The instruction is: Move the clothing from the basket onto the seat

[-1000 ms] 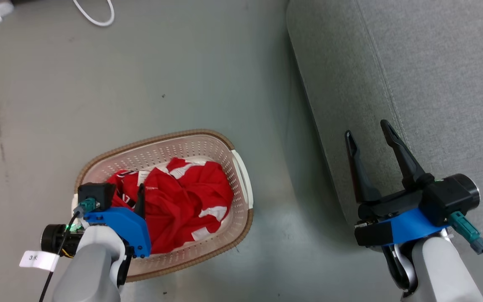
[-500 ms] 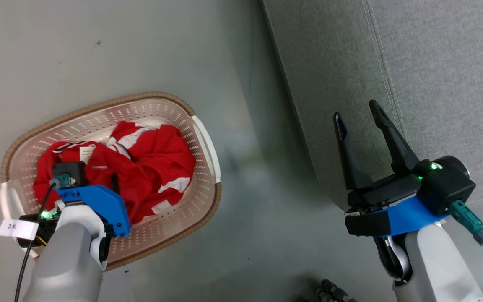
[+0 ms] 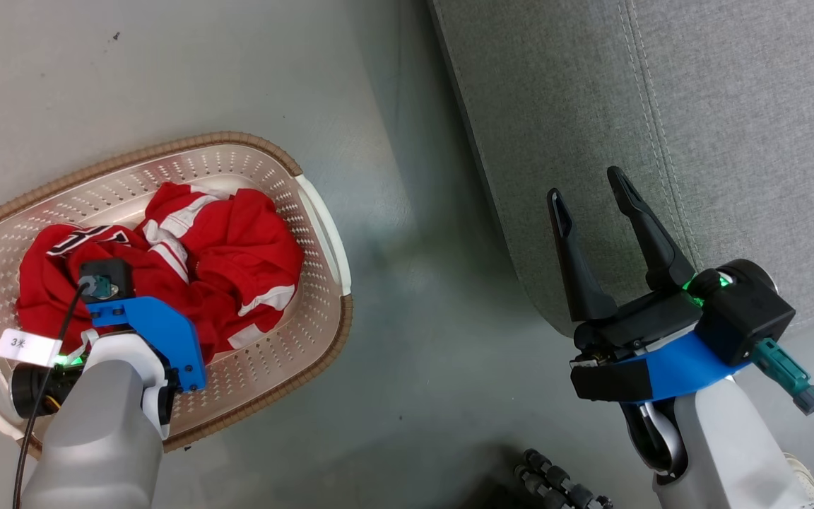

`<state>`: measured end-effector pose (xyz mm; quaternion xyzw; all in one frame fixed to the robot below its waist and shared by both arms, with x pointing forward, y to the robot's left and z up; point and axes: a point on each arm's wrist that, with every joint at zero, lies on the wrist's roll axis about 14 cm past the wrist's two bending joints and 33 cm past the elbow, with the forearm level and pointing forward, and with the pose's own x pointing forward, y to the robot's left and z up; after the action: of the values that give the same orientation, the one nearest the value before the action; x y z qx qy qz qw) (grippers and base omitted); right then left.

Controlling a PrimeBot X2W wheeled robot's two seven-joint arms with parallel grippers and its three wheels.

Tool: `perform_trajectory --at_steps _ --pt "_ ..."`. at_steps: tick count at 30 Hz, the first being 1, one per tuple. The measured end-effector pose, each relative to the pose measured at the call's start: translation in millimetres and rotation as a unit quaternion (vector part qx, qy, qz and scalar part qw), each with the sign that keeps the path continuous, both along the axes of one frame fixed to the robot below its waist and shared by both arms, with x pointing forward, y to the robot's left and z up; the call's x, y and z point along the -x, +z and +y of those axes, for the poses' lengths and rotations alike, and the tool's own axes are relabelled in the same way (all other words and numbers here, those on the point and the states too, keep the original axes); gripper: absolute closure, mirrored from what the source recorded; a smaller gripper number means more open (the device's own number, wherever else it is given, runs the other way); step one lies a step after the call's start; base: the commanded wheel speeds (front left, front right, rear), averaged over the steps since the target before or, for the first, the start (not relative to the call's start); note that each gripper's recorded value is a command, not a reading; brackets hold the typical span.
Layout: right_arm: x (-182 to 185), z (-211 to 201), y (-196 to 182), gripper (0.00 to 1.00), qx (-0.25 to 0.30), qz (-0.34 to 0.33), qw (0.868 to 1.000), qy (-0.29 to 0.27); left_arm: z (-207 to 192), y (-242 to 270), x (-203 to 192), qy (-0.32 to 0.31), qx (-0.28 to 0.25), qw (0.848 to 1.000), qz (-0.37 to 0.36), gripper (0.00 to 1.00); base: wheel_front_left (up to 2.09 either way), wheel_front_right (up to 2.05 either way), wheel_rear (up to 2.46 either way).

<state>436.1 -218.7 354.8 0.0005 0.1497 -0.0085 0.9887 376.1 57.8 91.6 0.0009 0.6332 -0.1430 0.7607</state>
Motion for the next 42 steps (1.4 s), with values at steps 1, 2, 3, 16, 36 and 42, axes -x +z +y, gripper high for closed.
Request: perform_trajectory --at_steps 1,2,3,16,36,42 --pt "0 0 0 0.00 0.000 0.000 1.000 0.000 -1 0 0 -0.006 0.002 1.000 0.000 1.00 0.00 0.00 0.00" --pt "0 0 0 0.00 0.000 0.001 1.000 0.000 -2 0 0 -0.009 0.003 1.000 0.001 1.00 0.00 0.00 0.00" --pt "0 0 0 0.00 0.000 0.000 1.000 0.000 -4 0 -1 -0.013 0.004 1.000 0.000 1.00 0.00 0.00 0.00" --pt "-3 4 10 0.00 -0.001 -0.015 1.000 0.005 -14 20 -4 -0.026 0.026 0.999 -0.020 1.00 0.00 0.00 0.00" --pt "4 34 84 0.00 -0.016 -0.102 0.994 0.042 -17 155 -44 0.023 0.110 0.968 -0.223 1.00 0.00 0.00 0.00" --pt "23 41 110 0.00 -0.019 -0.130 0.990 0.047 -23 220 -48 0.033 0.146 0.941 -0.304 1.00 0.00 0.00 0.00"
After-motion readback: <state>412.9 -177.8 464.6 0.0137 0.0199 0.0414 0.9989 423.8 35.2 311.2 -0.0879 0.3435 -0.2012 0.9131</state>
